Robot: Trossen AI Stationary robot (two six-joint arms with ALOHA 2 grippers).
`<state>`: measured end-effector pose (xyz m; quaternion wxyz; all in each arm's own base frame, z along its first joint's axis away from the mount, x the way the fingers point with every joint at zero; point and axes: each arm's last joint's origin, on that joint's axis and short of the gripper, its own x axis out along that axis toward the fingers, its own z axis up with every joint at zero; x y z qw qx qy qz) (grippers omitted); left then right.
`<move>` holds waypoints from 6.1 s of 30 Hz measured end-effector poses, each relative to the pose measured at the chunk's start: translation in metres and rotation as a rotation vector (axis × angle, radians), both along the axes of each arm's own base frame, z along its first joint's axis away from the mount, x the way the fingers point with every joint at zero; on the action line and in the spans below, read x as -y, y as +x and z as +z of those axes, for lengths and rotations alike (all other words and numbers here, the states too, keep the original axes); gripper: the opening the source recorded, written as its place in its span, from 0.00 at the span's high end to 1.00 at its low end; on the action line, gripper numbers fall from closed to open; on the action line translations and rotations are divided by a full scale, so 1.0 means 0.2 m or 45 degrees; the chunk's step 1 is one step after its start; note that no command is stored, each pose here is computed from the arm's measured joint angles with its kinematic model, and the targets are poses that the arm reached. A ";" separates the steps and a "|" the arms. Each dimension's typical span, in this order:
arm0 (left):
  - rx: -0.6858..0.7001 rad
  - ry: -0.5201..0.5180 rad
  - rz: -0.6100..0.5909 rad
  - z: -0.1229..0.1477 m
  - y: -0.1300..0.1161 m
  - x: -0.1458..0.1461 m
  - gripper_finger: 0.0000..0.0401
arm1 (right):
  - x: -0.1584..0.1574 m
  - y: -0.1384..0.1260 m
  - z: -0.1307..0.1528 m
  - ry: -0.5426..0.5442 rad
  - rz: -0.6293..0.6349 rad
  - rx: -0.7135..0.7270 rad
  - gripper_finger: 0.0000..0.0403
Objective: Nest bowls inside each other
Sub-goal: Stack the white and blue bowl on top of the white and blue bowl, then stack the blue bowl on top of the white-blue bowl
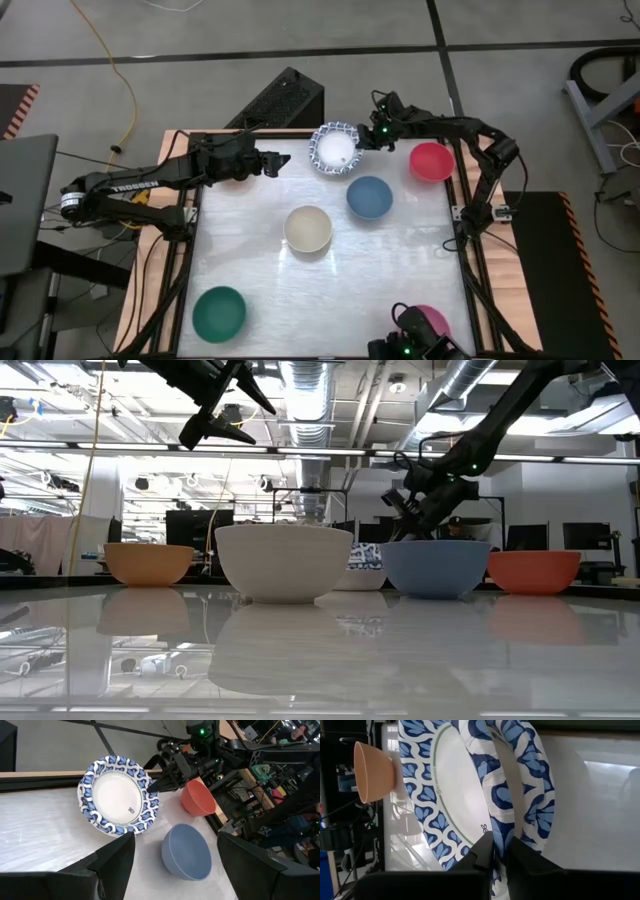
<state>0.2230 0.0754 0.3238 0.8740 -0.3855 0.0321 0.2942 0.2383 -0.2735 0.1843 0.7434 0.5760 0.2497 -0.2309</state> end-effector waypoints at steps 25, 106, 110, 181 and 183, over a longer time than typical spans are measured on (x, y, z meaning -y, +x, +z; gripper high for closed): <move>-0.015 0.019 -0.097 0.00 0.00 0.01 0.32 | -0.05 0.02 0.01 0.064 -0.011 -0.026 0.81; -0.077 0.096 -0.652 -0.02 0.02 0.08 0.32 | -0.86 -0.39 0.85 -0.179 0.748 0.454 0.51; -0.089 0.121 -0.660 -0.02 0.02 0.08 0.32 | -1.03 -0.40 0.84 -0.208 0.791 0.267 0.51; -0.220 0.048 -0.562 -0.10 0.06 0.06 0.32 | -0.76 0.01 0.35 -0.341 0.491 -0.807 0.98; -0.220 0.048 -0.562 -0.10 0.06 0.06 0.32 | -0.75 -0.01 0.42 -0.367 0.432 -0.745 0.98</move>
